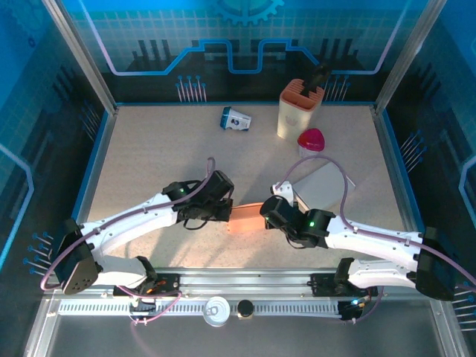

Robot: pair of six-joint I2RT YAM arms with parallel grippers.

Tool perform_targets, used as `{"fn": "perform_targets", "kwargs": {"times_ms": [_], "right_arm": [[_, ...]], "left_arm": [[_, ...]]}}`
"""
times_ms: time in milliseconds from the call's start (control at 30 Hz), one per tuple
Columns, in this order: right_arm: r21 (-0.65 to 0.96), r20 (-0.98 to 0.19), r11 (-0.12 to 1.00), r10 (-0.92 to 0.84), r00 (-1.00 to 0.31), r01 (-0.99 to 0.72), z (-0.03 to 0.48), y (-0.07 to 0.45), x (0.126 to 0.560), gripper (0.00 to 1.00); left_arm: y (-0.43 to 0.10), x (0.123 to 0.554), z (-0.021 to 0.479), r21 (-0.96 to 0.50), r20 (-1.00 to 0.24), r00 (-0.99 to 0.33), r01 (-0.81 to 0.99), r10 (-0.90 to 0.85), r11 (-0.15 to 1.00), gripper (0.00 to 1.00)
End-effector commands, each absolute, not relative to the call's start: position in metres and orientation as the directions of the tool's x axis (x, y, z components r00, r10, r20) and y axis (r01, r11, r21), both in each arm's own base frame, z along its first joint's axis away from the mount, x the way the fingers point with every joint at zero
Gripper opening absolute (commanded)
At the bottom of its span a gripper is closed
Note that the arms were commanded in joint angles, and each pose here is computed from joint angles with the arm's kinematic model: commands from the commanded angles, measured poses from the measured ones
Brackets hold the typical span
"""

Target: Fold the paper box

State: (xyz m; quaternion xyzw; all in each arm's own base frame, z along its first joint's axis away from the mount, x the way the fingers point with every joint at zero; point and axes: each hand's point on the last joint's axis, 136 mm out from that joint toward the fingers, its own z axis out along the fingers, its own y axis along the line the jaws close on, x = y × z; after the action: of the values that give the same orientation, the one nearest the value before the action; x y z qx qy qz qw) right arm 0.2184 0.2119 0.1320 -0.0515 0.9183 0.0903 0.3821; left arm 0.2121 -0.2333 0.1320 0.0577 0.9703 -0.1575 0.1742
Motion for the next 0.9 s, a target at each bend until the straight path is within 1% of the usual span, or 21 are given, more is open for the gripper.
{"fn": "perform_targets", "kwargs": {"times_ms": [0,100,333,867], "right_arm": [[0.221,-0.697,0.959,0.028,-0.717,-0.177,0.145,0.225,0.218,0.0],[0.232,-0.685,0.957,0.032,-0.728,-0.175,0.145,0.225,0.219,0.0],[0.243,-0.661,0.954,0.032,-0.75,-0.173,0.146,0.227,0.22,0.0],[0.234,-0.655,0.956,0.023,-0.756,-0.174,0.135,0.226,0.221,0.0]], "left_arm": [[-0.259,0.215,0.149,-0.411,-0.347,-0.937,0.182,0.031,0.893,0.04],[-0.261,0.216,0.15,-0.437,-0.334,-0.942,0.173,0.019,0.883,0.06],[-0.261,0.219,0.152,-0.445,-0.315,-0.949,0.167,0.021,0.88,0.07],[-0.257,0.221,0.14,-0.457,-0.311,-0.95,0.145,-0.005,0.878,0.07]]}}
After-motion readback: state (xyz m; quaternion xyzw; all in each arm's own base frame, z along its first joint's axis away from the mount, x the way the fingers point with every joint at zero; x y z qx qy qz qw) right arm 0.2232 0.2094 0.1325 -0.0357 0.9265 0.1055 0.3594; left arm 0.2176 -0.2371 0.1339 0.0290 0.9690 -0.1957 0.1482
